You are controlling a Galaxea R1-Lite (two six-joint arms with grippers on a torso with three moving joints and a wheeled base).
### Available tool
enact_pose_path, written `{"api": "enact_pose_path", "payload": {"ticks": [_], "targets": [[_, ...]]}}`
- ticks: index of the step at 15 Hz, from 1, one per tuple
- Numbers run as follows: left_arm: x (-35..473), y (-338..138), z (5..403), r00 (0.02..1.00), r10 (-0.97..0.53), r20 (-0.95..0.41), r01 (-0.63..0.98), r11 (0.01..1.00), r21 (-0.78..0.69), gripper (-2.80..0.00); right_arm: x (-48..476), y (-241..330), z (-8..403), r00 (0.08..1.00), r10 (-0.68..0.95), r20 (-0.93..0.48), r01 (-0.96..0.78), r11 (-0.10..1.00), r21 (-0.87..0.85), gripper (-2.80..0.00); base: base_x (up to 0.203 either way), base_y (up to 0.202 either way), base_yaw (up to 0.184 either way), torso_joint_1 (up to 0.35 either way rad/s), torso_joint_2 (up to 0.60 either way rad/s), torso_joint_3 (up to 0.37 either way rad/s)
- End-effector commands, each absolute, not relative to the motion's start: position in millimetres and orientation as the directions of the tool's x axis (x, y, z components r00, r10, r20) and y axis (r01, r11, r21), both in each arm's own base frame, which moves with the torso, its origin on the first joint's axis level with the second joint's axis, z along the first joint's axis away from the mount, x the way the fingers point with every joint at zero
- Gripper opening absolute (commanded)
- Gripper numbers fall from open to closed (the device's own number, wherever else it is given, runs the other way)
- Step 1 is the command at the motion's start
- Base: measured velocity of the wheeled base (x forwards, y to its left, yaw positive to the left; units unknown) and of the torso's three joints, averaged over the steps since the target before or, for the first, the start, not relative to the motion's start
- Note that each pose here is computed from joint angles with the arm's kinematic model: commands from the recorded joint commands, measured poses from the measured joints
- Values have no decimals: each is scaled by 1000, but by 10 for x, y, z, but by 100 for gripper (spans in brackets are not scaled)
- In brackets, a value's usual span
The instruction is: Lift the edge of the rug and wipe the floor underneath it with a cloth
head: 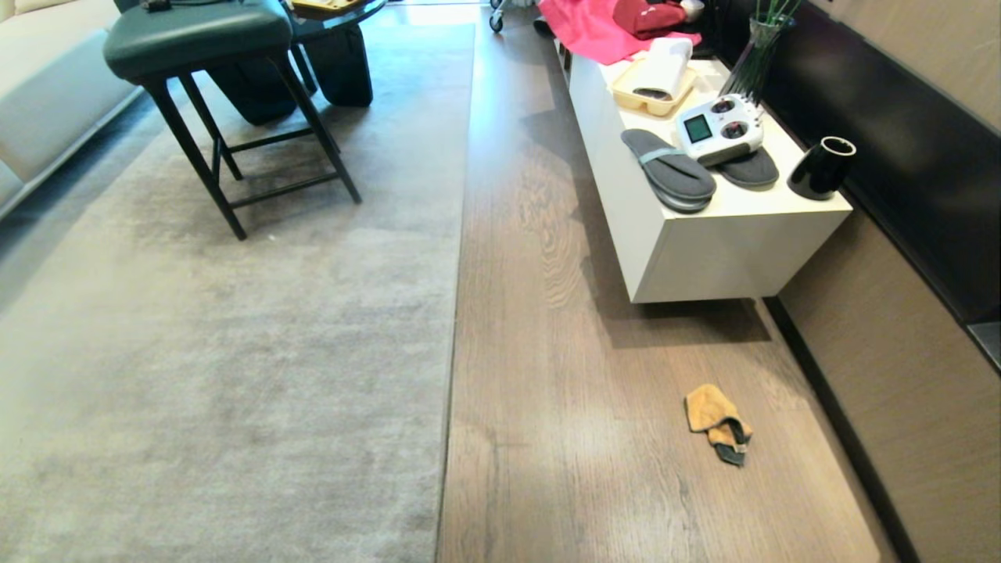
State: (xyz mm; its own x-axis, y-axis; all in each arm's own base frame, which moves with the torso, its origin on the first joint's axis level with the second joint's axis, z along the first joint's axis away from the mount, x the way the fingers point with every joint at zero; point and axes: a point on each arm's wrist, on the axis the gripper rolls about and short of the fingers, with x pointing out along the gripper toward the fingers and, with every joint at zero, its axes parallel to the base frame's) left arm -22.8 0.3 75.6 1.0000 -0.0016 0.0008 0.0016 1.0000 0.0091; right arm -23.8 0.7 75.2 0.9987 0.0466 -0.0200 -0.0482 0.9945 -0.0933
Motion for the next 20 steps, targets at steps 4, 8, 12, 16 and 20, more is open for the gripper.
{"api": "enact_pose_path", "payload": {"ticks": [4,8,12,16,20], "targets": [[-228,3,756,1000,-2,2,2,1000,9,-280,-237,8,752,999,46,-21,-48,994,-94,-280,0,0,0,5,2,206],[-228,3,756,1000,-2,2,2,1000,5,-280,-237,7,752,999,48,-21,-49,994,-94,-280,0,0,0,2,2,200],[-228,3,756,1000,-2,2,2,1000,5,-280,-237,7,752,999,48,-21,-49,994,-94,-280,0,0,0,1,1,100],[-228,3,756,1000,-2,2,2,1000,3,-280,-237,7,752,999,48,-21,-49,994,-94,-280,0,0,0,4,2,52],[-228,3,755,1000,-2,0,2,1000,5,-280,-237,7,752,999,48,-21,-49,994,-94,-280,0,0,0,-1,2,19]]}}
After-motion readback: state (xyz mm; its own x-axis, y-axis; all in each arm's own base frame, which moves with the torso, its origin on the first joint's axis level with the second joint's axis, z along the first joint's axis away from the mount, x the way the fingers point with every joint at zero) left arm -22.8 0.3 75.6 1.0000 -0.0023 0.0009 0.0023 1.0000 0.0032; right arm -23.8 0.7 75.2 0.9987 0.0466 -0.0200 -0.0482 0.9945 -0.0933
